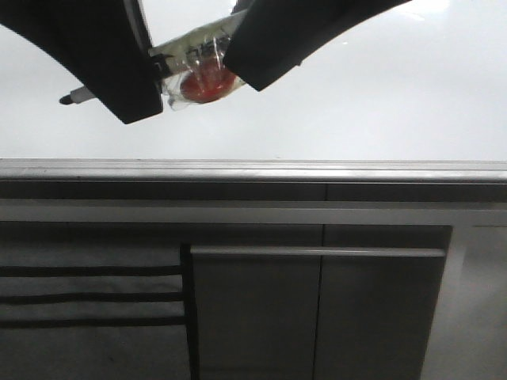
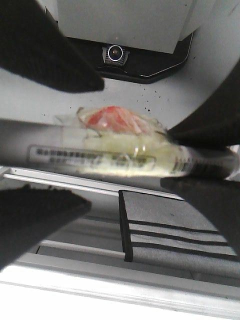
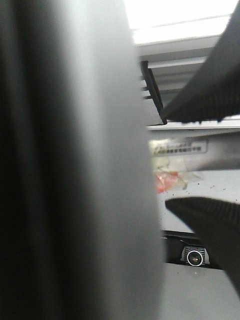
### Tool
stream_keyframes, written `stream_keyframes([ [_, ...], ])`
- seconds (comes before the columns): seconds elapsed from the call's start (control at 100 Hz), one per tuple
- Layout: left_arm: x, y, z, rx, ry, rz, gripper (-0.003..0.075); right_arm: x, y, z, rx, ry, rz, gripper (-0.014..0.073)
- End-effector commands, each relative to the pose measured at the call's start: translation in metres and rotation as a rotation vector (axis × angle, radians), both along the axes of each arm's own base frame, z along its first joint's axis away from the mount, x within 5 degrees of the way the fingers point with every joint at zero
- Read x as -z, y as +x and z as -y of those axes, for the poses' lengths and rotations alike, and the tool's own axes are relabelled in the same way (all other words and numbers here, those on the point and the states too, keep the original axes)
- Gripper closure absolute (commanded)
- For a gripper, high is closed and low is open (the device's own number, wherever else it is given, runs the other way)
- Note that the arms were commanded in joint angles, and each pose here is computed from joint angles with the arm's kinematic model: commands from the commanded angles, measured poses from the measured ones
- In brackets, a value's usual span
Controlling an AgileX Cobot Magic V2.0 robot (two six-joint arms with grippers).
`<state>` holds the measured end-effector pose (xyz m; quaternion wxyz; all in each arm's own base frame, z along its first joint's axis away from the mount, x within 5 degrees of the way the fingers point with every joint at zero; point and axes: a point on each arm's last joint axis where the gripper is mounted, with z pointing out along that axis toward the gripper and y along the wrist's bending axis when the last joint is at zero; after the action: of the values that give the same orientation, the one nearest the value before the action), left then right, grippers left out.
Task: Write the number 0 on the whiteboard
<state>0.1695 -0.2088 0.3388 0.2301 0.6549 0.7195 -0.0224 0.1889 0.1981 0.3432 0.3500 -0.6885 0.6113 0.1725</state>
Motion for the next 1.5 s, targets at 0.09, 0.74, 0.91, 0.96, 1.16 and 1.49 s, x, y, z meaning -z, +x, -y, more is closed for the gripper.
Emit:
stream_keyframes([
  [0.09,-0.019,-0.004,0.0,0.006,-0.085,0.054,0.074,-0.02,-0.002,0.0,0.009,0.074,0.053,0.0431],
  [0.74,-0.022,-0.001,0.002,-0.047,-0.151,0.065,0.0671,-0.022,-0.004,0.0,0.006,0.088,0.045,0.061],
  [0.91,-0.027,0.005,-0.009,-0.128,-0.193,0.033,0.0356,-0.029,-0.004,0.012,0.038,0.101,0.051,0.061],
  [0.96,-0.032,0.005,-0.014,-0.149,-0.234,0.03,0.0258,-0.03,-0.003,0.018,0.054,0.103,0.044,0.061],
  [1.16,-0.059,-0.011,-0.045,-0.204,-0.426,0.118,0.0146,-0.042,-0.008,0.048,0.135,0.156,0.01,0.061],
  [1.49,-0.042,-0.053,-0.118,-0.506,-0.636,0.156,0.0156,-0.011,-0.007,0.122,0.88,0.487,-0.236,0.061],
])
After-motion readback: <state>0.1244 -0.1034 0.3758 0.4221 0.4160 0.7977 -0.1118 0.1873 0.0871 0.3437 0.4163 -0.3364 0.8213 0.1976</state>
